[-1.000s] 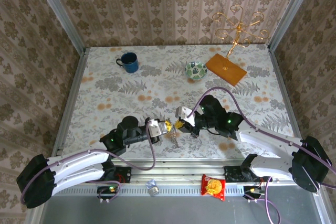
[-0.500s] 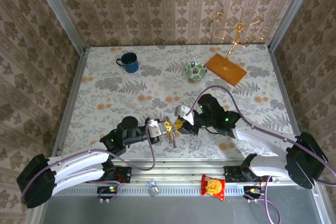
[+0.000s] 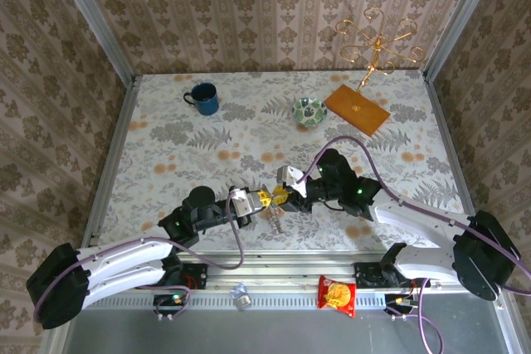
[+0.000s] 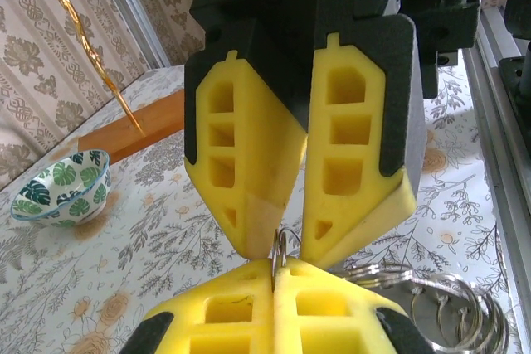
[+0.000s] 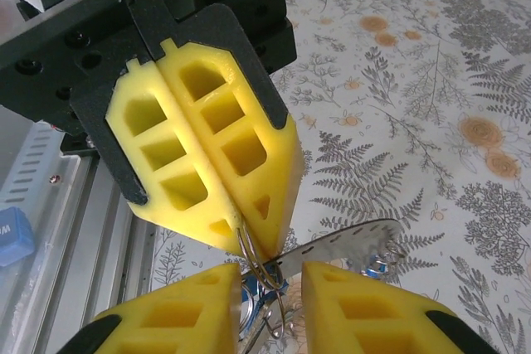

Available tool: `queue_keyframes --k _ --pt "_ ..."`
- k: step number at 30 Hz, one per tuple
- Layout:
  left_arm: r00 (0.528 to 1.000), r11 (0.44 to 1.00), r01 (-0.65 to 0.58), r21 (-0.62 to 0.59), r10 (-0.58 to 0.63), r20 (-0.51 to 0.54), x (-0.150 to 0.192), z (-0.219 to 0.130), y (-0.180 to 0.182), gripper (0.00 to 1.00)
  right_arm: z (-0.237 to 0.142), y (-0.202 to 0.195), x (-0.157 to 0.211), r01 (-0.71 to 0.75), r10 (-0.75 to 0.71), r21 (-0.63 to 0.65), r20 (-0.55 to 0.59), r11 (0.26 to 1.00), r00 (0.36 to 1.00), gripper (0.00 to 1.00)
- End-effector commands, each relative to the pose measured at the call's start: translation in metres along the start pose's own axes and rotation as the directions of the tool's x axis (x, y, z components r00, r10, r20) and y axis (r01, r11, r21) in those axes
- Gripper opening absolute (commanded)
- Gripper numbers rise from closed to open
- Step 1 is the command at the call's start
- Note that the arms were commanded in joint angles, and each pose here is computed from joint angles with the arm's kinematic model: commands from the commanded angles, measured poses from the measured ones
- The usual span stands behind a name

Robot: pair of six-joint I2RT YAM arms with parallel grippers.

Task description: Put the keys on the keyring

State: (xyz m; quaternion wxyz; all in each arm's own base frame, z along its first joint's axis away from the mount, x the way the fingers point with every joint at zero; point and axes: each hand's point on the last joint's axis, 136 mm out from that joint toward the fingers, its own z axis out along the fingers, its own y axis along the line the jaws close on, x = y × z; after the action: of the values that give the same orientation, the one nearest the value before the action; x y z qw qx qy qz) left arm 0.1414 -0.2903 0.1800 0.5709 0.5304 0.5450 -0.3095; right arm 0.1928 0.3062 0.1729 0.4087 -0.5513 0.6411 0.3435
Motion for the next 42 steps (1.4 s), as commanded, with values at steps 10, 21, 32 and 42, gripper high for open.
queue_keyframes --k 10,21,32,42 --pt "1.0 0.998 0.006 -0.056 -0.004 0.028 -0.009 -0.001 0.01 0.22 0.001 -0.001 -0.009 0.059 -0.059 -0.01 -0.021 0.998 0.998 0.0" --pt "0.992 0.997 -0.079 0.014 0.08 -0.093 -0.004 0.004 0.006 0.22 0.003 0.011 -0.003 0.243 -0.263 -0.107 -0.242 0.964 0.934 0.0" --pt "0.99 0.995 -0.097 0.033 0.099 -0.103 -0.002 0.004 0.004 0.0 -0.003 0.015 -0.024 0.257 -0.265 -0.07 -0.158 0.964 0.951 0.14" --pt "0.998 0.998 -0.062 -0.016 0.062 -0.011 -0.01 0.0 0.006 0.0 -0.011 0.0 0.002 0.072 -0.069 0.057 -0.048 0.996 0.996 0.29"
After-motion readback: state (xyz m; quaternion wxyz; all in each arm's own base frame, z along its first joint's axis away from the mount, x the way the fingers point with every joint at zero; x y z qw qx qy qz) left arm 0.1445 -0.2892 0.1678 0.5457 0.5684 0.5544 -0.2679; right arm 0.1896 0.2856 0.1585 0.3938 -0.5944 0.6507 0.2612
